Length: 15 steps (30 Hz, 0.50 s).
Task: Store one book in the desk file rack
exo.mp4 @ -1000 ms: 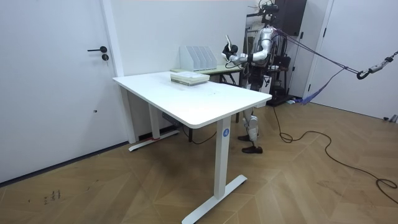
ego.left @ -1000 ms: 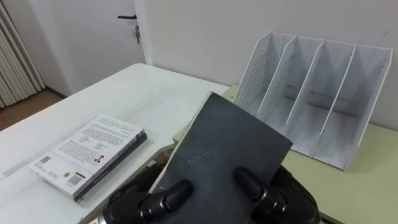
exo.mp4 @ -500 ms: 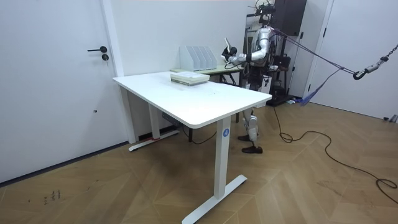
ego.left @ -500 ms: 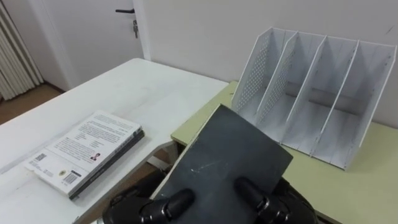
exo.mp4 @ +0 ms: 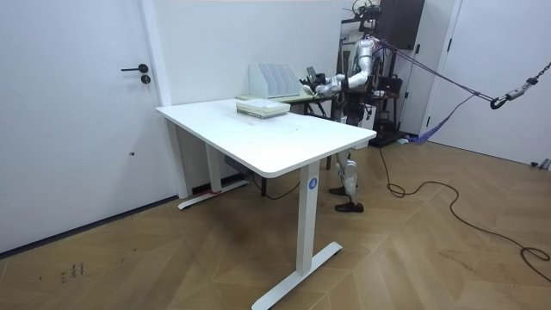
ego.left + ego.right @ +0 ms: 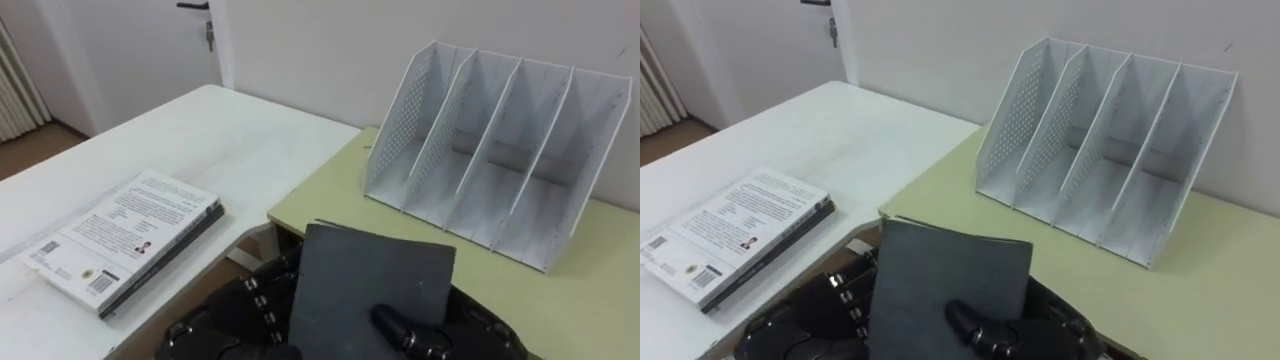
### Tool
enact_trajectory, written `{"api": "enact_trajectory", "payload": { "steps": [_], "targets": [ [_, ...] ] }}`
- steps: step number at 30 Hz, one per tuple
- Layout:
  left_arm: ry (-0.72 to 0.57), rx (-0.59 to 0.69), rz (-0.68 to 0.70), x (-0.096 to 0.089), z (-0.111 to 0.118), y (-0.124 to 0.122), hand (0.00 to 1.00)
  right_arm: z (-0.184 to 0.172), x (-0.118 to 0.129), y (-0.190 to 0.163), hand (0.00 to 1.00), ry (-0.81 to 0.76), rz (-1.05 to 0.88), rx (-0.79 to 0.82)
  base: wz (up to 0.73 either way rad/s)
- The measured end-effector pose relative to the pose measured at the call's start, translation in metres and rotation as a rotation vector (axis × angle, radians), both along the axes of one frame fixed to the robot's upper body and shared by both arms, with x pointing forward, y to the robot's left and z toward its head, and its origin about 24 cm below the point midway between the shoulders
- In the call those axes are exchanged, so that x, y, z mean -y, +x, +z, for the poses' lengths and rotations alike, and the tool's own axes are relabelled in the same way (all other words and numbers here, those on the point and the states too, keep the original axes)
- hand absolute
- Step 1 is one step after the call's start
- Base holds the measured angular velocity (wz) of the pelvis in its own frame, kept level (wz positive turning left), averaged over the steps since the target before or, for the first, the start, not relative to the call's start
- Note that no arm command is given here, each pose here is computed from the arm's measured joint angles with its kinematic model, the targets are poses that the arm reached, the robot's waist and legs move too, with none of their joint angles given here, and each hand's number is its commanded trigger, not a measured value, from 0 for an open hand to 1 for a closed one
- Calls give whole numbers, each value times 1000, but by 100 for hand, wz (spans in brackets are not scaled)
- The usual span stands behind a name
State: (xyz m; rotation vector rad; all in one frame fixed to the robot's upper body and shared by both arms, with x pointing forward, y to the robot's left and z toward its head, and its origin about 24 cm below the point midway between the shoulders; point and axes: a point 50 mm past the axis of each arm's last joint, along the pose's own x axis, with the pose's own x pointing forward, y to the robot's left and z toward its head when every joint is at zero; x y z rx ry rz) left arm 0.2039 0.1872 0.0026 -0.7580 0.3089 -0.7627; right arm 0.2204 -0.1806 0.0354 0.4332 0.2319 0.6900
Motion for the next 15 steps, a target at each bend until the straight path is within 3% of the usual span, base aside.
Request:
{"api": "enact_trajectory", "payload": {
  "steps": [3,7,15],
  "targets": [
    [16,-89,56,-1,-25,-16,0,13,12,12,100,-71,-99,60,-9],
    [144,-244,90,-5,-64,-49,0,36,23,21,100,-222,-242,187,-9],
    [305,-382,61,-6,-100,-82,0,80,33,44,100,-363,-485,416,-5]
  ]
}}
